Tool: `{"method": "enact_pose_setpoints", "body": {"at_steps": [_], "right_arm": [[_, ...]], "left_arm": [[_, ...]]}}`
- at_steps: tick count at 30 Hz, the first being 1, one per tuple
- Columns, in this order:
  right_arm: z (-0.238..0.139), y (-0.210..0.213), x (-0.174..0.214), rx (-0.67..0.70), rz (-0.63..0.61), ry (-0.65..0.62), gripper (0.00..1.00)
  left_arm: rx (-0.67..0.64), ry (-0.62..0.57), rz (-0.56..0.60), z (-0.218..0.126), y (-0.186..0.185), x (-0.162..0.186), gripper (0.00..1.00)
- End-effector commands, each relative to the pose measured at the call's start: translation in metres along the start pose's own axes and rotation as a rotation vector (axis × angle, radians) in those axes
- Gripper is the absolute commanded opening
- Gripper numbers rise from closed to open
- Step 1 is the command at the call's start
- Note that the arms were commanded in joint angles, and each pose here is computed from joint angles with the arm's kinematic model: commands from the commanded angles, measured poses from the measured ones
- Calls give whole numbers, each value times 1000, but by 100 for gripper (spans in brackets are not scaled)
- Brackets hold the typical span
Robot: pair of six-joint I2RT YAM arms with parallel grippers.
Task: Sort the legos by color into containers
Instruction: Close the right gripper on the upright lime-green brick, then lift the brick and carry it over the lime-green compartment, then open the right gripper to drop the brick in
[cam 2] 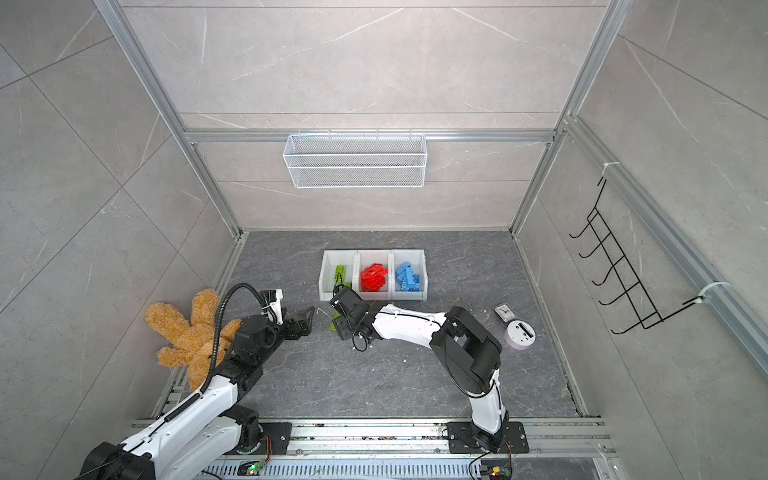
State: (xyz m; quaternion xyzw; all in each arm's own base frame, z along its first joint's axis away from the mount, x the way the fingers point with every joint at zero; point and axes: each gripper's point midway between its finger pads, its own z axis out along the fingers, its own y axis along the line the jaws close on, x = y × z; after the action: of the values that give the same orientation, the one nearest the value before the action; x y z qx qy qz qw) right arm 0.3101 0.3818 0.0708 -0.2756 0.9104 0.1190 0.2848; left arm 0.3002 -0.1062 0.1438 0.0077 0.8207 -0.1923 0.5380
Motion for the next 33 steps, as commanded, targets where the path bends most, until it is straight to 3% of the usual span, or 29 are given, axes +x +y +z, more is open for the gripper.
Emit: {"method": "enact_pose_setpoints", "body": {"at_steps": [1, 8, 15, 25, 33], "right_arm": [[-19, 2, -38, -4, -47, -84, 60], [-8, -11, -92, -68, -28, -137, 59], [28, -32, -130, -27, 19, -164, 58], [60, -38, -139, -13, 37, -142, 59], [77, -44, -130, 4, 45, -115, 66]], "left_arm": [[16, -29, -4, 1, -3, -6, 99], [-9, -37, -26, -1, 2, -5, 99], [-17, -57, -22, -6, 3, -8, 99], [1, -39, -32, -2, 0, -5, 99], [3, -45, -33, -3, 0, -6, 99]]}}
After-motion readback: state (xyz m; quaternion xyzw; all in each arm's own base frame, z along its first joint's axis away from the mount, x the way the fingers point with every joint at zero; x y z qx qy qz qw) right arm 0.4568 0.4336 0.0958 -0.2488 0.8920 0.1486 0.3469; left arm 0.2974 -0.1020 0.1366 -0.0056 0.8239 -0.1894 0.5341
